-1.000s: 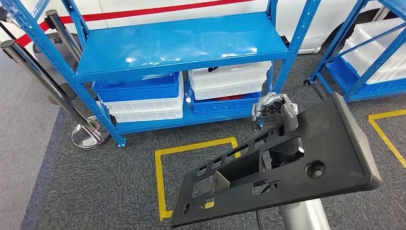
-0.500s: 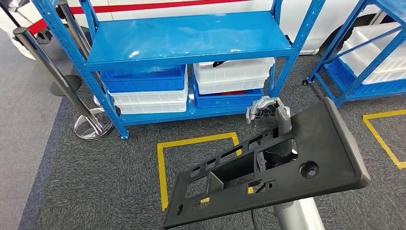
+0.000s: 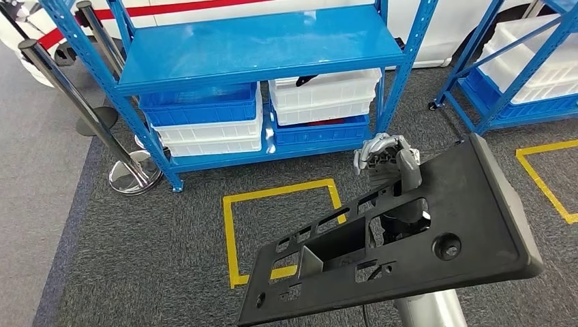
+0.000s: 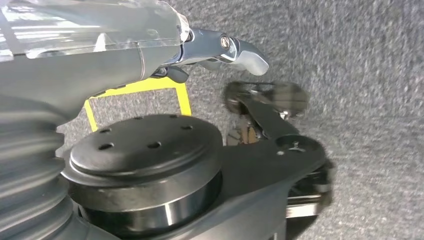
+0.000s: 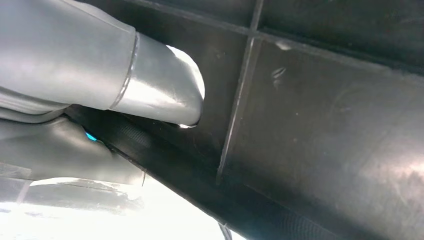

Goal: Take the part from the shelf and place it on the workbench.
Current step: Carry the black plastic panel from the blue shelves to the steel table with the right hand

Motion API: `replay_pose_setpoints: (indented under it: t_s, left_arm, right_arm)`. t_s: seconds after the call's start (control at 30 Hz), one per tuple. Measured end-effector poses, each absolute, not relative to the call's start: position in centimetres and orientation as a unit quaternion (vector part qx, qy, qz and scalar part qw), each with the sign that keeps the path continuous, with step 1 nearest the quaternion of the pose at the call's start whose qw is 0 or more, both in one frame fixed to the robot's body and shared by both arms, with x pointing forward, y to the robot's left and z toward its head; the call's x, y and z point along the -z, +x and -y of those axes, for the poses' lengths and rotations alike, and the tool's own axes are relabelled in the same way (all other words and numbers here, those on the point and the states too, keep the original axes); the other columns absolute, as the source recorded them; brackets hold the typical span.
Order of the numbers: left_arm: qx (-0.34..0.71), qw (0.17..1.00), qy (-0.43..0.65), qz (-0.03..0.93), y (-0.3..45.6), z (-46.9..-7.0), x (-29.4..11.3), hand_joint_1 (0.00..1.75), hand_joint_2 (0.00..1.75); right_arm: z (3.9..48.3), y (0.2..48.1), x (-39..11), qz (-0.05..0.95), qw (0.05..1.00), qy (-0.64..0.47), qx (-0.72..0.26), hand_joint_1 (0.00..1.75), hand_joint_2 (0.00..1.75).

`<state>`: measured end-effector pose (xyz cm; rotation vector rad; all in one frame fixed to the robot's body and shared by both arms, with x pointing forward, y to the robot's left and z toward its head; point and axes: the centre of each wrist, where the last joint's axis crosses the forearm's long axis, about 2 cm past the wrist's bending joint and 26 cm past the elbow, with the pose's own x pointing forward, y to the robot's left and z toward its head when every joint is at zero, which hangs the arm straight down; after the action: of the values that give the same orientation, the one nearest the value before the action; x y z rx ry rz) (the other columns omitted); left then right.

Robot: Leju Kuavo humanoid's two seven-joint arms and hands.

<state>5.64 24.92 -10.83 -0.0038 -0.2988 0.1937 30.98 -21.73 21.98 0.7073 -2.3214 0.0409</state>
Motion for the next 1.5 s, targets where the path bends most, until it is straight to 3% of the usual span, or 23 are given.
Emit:
replay_pose_setpoints:
  t_s: [1.5]
  left_arm:
    - [-0.101, 0.985, 0.027, 0.139, 6.0, -26.4, 10.9, 0.00, 1.75]
  right_arm:
    - [21.4, 31.2, -23.3, 0.903, 0.327, 0.277, -0.018, 1.75, 0.00]
